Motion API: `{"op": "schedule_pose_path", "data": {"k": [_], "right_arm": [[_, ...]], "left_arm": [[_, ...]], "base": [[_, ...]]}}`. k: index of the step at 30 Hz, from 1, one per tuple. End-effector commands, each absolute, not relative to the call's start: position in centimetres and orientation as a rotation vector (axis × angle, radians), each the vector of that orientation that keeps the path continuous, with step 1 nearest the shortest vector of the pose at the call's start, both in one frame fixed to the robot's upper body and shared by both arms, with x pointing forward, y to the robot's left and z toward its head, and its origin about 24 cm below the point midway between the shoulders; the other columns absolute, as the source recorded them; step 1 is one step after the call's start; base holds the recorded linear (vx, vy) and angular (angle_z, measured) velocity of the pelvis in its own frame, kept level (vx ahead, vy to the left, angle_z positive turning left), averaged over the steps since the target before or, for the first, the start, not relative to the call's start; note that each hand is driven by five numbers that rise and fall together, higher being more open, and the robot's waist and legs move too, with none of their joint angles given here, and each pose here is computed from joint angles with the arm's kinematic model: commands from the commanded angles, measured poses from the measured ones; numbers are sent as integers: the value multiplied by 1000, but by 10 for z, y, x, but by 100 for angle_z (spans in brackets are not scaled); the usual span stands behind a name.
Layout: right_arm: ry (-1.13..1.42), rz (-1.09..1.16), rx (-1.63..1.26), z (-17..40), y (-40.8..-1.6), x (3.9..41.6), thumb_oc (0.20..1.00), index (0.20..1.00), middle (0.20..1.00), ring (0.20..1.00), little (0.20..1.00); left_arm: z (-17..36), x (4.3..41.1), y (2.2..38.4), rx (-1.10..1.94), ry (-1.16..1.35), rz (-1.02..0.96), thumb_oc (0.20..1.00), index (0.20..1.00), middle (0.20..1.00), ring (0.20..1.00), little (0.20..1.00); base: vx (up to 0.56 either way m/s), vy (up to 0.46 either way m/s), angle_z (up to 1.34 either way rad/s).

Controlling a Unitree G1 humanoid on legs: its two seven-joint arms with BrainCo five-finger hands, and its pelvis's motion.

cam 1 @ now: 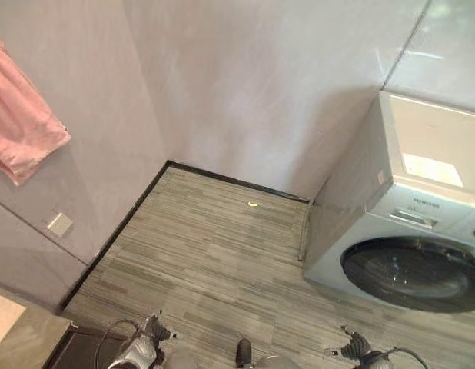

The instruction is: Put brush and paste in cup on sink, flatten towel.

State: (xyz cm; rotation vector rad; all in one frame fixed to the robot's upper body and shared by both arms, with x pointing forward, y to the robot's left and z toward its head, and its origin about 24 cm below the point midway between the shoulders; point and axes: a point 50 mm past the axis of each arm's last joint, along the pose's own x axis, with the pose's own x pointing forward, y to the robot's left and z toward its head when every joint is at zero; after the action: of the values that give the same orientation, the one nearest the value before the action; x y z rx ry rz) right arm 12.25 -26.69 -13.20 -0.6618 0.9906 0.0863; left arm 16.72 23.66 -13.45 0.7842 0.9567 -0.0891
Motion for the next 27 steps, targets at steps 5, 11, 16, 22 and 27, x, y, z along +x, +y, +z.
{"op": "schedule_pose_path", "data": {"k": [5, 11, 16, 22, 27], "right_arm": [[836, 83, -777, -101, -293, 134, 1000, 1000, 1000, 1000, 1000], [794, 212, -794, -106, -267, 137, 1000, 1000, 1000, 1000, 1000], [861, 237, -788, -122, -254, 127, 1000, 1000, 1000, 1000, 1000], [913, 217, -752, -132, -247, 124, 1000, 1000, 1000, 1000, 1000], [851, 218, -725, -128, -238, 132, 1000, 1000, 1000, 1000, 1000]], "left_arm": [[-109, 198, 266, 879, 860, 20, 1000, 1000, 1000, 1000, 1000], [-114, 184, 274, 889, 895, 42, 1000, 1000, 1000, 1000, 1000], [-116, 177, 275, 891, 900, 45, 1000, 1000, 1000, 1000, 1000], [-121, 167, 270, 870, 912, 12, 1000, 1000, 1000, 1000, 1000], [-128, 152, 272, 834, 966, 35, 1000, 1000, 1000, 1000, 1000]], "base": [[385, 76, 7], [370, 167, -16], [280, 259, -10], [193, 247, 27], [295, 150, 76]]}}
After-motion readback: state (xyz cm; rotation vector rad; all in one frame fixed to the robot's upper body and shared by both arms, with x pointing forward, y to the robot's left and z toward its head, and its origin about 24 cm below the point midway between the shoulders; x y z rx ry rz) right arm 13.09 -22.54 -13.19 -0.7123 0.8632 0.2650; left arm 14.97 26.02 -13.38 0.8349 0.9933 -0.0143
